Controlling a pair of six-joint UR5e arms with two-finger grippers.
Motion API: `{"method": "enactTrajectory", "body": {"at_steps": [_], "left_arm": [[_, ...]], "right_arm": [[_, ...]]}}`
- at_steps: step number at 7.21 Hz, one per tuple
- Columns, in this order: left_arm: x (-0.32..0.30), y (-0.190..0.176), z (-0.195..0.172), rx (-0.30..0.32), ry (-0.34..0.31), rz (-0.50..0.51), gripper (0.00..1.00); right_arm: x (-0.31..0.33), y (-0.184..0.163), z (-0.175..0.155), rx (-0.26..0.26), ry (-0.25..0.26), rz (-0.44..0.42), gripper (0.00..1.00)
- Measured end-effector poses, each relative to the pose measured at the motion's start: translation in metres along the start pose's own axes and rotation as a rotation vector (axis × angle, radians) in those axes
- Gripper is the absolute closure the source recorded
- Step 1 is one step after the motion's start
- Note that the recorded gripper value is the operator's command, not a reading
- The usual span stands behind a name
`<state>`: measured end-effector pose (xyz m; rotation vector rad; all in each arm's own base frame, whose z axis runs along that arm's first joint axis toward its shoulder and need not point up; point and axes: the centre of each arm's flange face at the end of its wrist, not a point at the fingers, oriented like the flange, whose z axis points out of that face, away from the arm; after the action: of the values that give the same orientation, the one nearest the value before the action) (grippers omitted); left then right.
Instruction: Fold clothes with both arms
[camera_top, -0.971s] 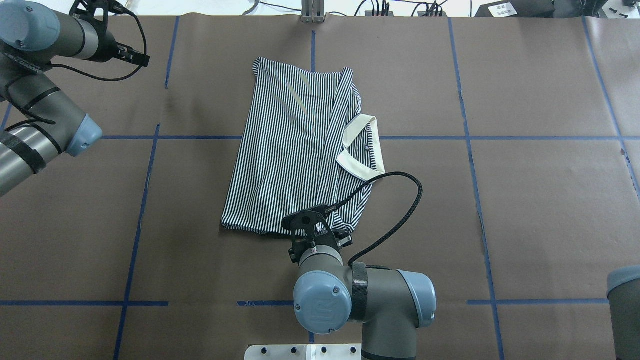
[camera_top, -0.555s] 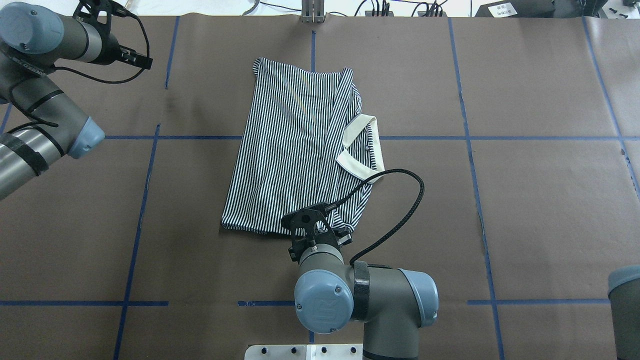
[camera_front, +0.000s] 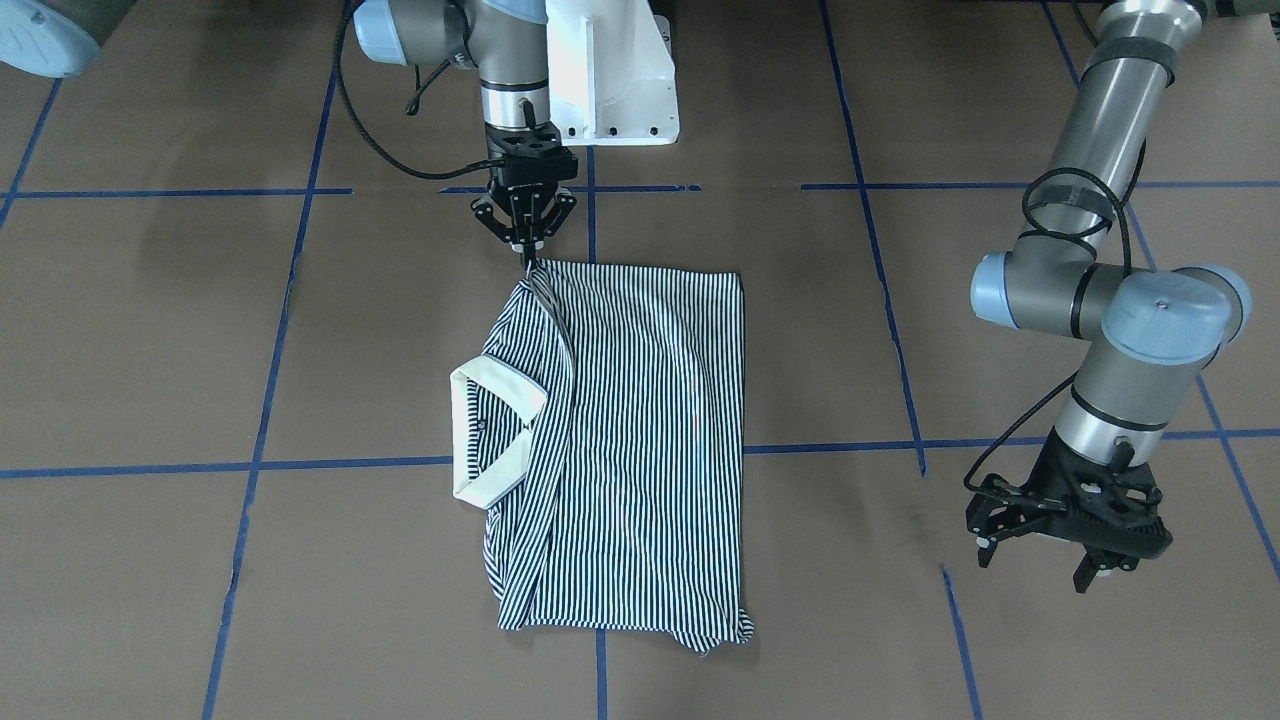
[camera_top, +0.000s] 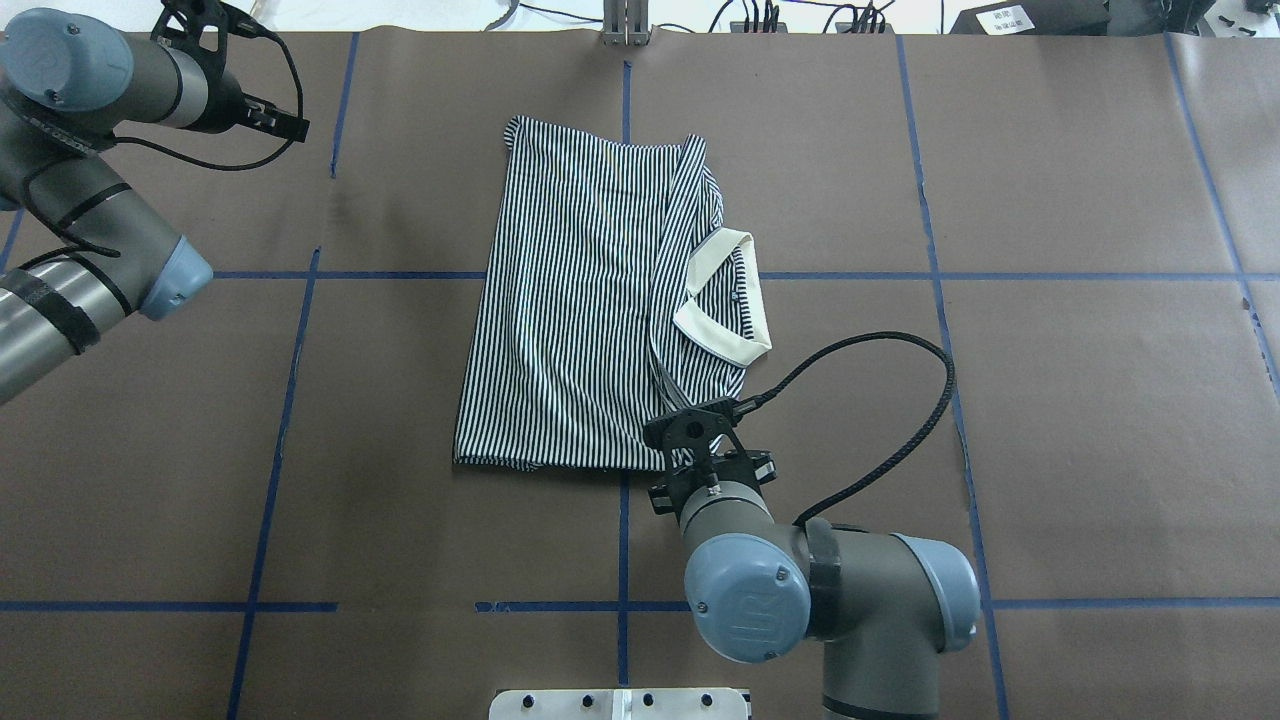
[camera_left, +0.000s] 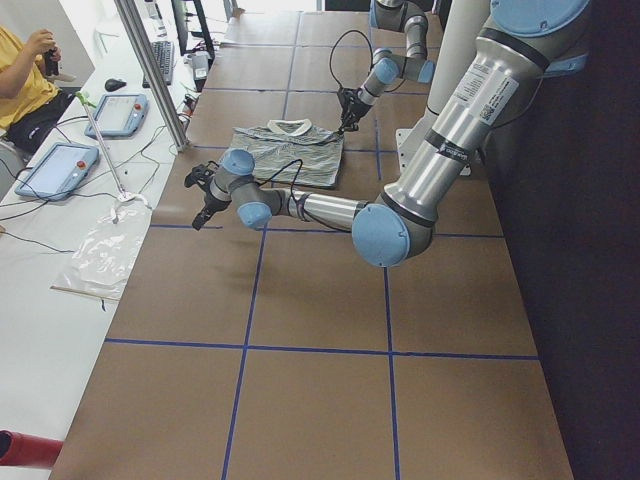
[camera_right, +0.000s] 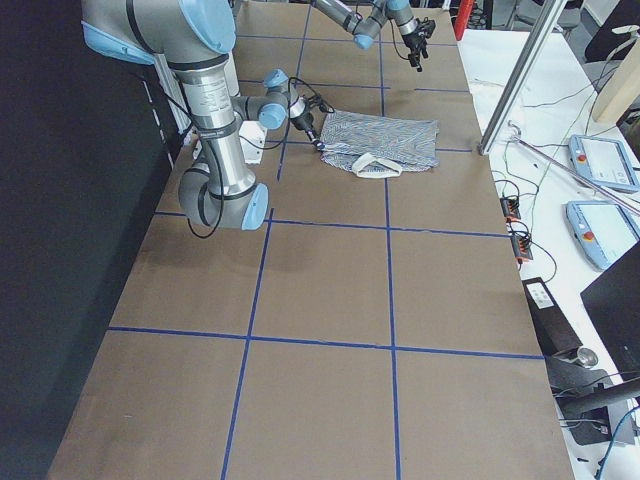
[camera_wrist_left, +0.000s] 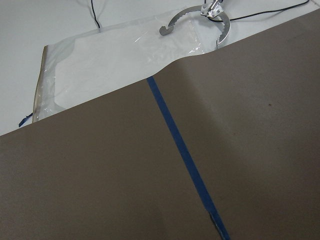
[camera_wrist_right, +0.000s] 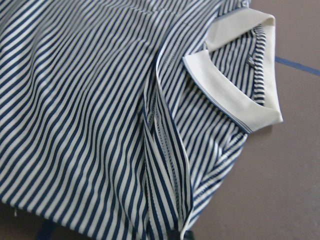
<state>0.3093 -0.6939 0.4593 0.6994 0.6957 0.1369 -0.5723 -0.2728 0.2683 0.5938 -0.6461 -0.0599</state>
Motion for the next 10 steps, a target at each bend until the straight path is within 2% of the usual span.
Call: {"method": "enactTrajectory", "body": {"at_steps": [1,2,3,4,6,8,10], "left_arm": [[0.0,0.0,0.0,0.0,0.0,0.0,0.0],[0.0,0.0,0.0,-0.001,0.0,0.001,0.0],[0.001,0.001,0.001,-0.001,0.0,0.001,0.0],[0.001,0.0,0.0,0.0,0.001,0.001,0.0],[0.001,0.001,0.0,0.0,0.002,0.001,0.0],[0.001,0.0,0.0,0.001,0.002,0.001,0.0],[0.001,0.003,0.0,-0.002,0.002,0.001,0.0]], "right_arm": [[0.016,0.013,0.0,-0.01,0.011,0.038,0.86],[0.023,0.028,0.001,-0.022,0.017,0.081,0.58],[0.025,0.036,0.001,-0.029,0.02,0.108,0.1],[0.026,0.042,0.001,-0.034,0.021,0.132,0.0],[0.035,0.047,-0.007,-0.042,0.012,0.165,0.0],[0.054,0.042,-0.02,-0.052,-0.003,0.147,0.0],[0.052,-0.003,-0.014,-0.053,-0.013,0.133,0.0]]}}
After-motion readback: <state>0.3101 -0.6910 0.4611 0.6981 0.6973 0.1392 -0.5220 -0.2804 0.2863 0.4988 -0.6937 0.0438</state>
